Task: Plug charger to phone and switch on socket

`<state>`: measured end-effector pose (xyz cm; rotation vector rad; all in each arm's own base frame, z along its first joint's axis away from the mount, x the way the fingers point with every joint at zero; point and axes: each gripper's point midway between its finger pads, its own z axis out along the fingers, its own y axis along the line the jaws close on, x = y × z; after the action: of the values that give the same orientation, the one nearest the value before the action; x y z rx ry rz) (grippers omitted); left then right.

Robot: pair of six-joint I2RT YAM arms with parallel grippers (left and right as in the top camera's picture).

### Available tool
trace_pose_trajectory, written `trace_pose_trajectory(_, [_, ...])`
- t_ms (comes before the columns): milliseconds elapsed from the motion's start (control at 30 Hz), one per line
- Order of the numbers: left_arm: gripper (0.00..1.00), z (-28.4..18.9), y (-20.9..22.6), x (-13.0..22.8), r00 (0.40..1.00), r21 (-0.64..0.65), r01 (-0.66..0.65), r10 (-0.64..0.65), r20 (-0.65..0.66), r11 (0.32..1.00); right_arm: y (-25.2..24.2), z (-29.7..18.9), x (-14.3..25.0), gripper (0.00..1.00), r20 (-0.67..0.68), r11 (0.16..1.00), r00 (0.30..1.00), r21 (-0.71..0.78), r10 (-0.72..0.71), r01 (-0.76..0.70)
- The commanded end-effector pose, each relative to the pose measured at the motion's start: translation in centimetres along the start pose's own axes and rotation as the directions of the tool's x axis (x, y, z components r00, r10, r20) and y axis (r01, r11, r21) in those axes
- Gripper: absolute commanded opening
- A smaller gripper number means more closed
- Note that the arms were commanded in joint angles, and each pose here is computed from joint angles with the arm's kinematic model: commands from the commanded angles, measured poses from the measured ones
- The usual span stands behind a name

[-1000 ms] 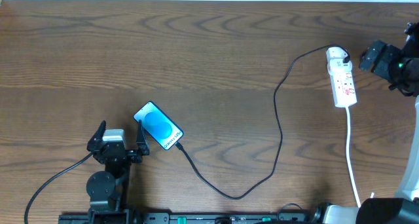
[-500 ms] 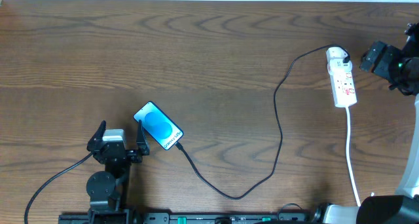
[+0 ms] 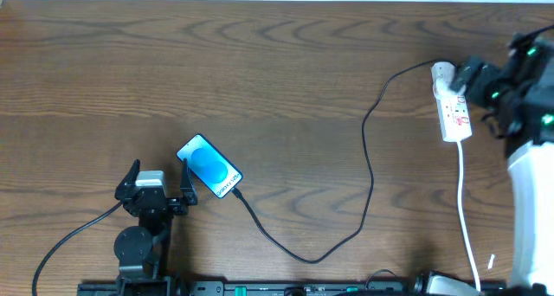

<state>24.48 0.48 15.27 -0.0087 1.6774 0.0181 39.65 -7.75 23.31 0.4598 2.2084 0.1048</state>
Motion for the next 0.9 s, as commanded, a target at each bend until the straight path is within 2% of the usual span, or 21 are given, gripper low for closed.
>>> trace_pose_trajectory(0, [0.92, 0.1, -0.2, 1.5, 0.999, 0.012, 0.014, -0.013, -0.045, 1.0, 1.0, 0.4, 3.7, 0.99, 0.04, 0.999, 0.999, -0.045, -0.016, 0.018])
trace_pose_trajectory(233, [0.92, 0.1, -0.2, 1.5, 0.999, 0.012, 0.014, -0.013, -0.045, 1.0, 1.5, 0.5, 9.8, 0.99, 0.252, 0.987, 0.967, -0.14, -0.046, 0.083])
trace_pose_trajectory(400, [0.92, 0.1, -0.2, 1.5, 0.999, 0.012, 0.013, -0.013, -0.045, 1.0, 0.8, -1.1, 12.2, 0.99, 0.351, 0.982, 0.935, -0.159, -0.039, 0.1])
trace_pose_trajectory(867, [0.92, 0.1, -0.2, 1.5, 0.999, 0.012, 0.013, -0.013, -0.045, 1.0, -0.7, -3.2, 16.5, 0.99, 0.444, 0.98, 0.895, -0.163, -0.028, 0.112])
